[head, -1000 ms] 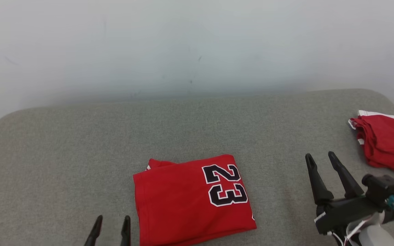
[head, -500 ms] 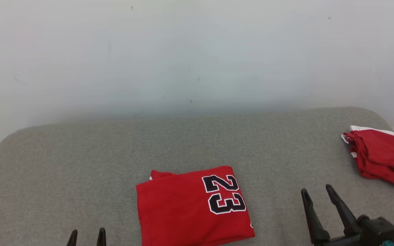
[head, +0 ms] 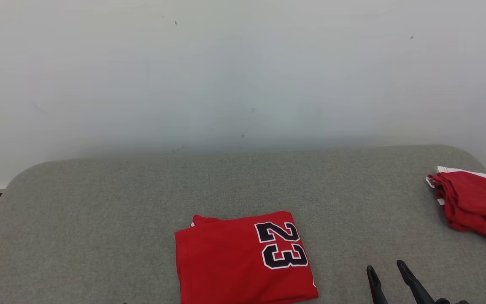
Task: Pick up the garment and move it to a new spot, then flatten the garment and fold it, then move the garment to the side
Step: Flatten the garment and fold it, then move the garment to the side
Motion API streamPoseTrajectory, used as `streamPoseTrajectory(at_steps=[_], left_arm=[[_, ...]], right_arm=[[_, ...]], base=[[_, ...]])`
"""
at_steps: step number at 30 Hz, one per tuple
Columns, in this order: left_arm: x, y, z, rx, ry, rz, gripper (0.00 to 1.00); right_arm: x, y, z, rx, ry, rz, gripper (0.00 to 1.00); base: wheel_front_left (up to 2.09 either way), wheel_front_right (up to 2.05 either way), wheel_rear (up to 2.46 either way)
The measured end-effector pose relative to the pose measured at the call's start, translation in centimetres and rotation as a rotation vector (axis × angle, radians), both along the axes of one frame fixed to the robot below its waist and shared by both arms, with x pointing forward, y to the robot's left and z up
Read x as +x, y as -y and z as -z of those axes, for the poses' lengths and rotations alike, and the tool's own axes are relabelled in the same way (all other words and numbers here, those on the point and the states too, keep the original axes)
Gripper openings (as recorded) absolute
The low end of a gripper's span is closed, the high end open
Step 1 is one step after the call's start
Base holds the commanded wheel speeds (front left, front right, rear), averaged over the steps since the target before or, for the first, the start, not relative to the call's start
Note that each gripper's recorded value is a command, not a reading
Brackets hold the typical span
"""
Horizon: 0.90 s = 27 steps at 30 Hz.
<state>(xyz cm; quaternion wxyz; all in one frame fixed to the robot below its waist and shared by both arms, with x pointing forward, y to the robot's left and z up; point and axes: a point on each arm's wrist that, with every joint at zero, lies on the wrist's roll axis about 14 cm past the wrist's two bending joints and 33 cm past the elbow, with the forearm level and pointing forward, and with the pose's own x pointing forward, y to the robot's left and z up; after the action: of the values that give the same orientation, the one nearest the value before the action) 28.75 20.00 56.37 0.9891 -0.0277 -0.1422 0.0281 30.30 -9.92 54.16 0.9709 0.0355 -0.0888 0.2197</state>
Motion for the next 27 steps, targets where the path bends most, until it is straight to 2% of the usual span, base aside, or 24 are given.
streamPoseTrajectory(at_steps=[27], left_arm=[[-0.22, 0.29, 0.29, 0.027, -0.01, -0.001, 1.0]], right_arm=[[-0.07, -0.26, 0.73, -0.018, -0.02, -0.016, 1.0]], base=[[0.0, 0.0, 0.0]])
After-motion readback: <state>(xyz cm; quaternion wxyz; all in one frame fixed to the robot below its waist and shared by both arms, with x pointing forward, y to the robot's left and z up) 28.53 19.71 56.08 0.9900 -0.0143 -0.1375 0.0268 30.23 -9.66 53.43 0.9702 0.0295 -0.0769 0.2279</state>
